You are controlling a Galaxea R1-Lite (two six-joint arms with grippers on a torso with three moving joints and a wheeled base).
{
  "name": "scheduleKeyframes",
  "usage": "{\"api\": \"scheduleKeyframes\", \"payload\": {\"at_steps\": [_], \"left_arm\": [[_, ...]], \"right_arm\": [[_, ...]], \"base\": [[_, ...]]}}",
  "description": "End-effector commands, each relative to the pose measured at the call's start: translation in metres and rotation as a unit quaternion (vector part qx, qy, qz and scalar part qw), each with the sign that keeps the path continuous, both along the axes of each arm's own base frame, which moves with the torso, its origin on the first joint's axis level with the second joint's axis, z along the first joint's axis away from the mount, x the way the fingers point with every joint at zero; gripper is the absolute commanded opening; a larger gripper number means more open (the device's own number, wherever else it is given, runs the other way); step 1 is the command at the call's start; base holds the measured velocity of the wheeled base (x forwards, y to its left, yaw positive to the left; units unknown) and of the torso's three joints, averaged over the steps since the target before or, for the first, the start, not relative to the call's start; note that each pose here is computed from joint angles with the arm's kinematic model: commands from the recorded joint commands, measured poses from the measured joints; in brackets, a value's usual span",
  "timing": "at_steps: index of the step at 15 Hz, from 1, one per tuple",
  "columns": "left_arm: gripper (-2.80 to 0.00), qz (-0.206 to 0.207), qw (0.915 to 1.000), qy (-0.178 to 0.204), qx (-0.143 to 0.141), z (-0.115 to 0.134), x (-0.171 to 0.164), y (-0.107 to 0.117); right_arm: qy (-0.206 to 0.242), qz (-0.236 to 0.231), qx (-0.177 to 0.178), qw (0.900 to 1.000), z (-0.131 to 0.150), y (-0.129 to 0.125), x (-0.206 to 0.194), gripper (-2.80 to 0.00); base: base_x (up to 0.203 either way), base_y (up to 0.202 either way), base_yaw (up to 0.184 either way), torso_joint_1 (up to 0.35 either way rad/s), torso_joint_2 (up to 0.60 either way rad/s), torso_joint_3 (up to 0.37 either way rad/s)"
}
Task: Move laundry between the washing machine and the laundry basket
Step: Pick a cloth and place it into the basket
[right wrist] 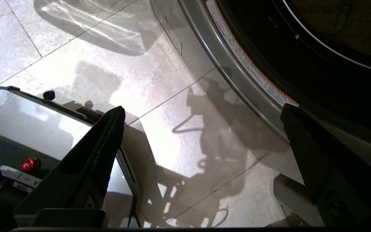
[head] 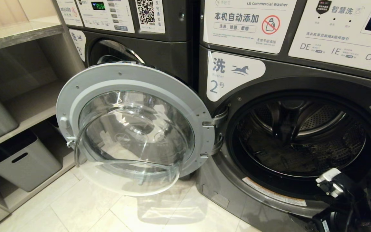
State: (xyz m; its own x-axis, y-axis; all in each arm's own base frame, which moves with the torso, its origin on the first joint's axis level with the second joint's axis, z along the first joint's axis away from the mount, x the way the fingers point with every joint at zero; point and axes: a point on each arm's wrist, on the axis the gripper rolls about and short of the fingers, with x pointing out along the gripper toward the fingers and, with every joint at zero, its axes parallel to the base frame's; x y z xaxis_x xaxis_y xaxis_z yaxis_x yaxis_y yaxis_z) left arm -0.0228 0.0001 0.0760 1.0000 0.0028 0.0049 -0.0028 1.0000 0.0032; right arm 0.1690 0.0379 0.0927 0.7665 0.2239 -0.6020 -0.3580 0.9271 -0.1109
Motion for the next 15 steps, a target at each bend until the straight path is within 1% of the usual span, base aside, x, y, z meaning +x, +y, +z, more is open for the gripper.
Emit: {"api": "scheduleKeyframes", "payload": {"at_steps": [1, 2, 3, 5, 7, 8, 11, 13, 15], "left_arm": [[-2.80, 0.000, 1.0000, -0.001, 0.000, 0.000, 0.000, 0.000], [-2.80, 0.000, 1.0000, -0.001, 0.000, 0.000, 0.000, 0.000], [-2.80, 0.000, 1.0000, 0.000, 0.000, 0.000, 0.000, 0.000], [-2.80, 0.000, 1.0000, -0.001, 0.000, 0.000, 0.000, 0.000], [-2.80, 0.000, 1.0000, 0.000, 0.000, 0.000, 0.000, 0.000], [-2.80, 0.000, 1.0000, 0.000, 0.000, 0.000, 0.000, 0.000], [-2.80, 0.000, 1.0000, -0.001, 0.000, 0.000, 0.000, 0.000], [-2.80, 0.000, 1.0000, -0.001, 0.000, 0.000, 0.000, 0.000], [-2.80, 0.000, 1.0000, 0.000, 0.000, 0.000, 0.000, 0.000]], "right_arm": [[0.013, 0.003, -0.005, 1.000, -0.006, 0.004, 0.013, 0.00], [0.010, 0.005, -0.008, 1.000, -0.006, 0.005, 0.016, -2.80], [0.014, 0.006, -0.015, 1.000, -0.008, 0.005, 0.019, -2.80], [0.027, 0.006, -0.043, 0.999, -0.016, 0.005, 0.024, -2.80], [0.032, 0.007, -0.054, 0.998, -0.022, 0.010, 0.035, -2.80], [0.022, 0.007, -0.054, 0.998, -0.025, 0.013, 0.042, -2.80], [-0.046, -0.018, -0.065, 0.997, -0.031, 0.025, 0.068, -2.80], [-0.064, -0.034, -0.074, 0.995, -0.035, 0.030, 0.080, -2.80], [-0.085, -0.060, -0.088, 0.991, -0.039, 0.033, 0.093, -2.80]], "base": [[0.000, 0.000, 0.000, 0.000, 0.00, 0.000], [0.000, 0.000, 0.000, 0.000, 0.00, 0.000], [0.000, 0.000, 0.000, 0.000, 0.00, 0.000], [0.000, 0.000, 0.000, 0.000, 0.00, 0.000], [0.000, 0.000, 0.000, 0.000, 0.00, 0.000], [0.000, 0.000, 0.000, 0.000, 0.00, 0.000], [0.000, 0.000, 0.000, 0.000, 0.00, 0.000], [0.000, 0.000, 0.000, 0.000, 0.00, 0.000], [0.000, 0.000, 0.000, 0.000, 0.00, 0.000]]}}
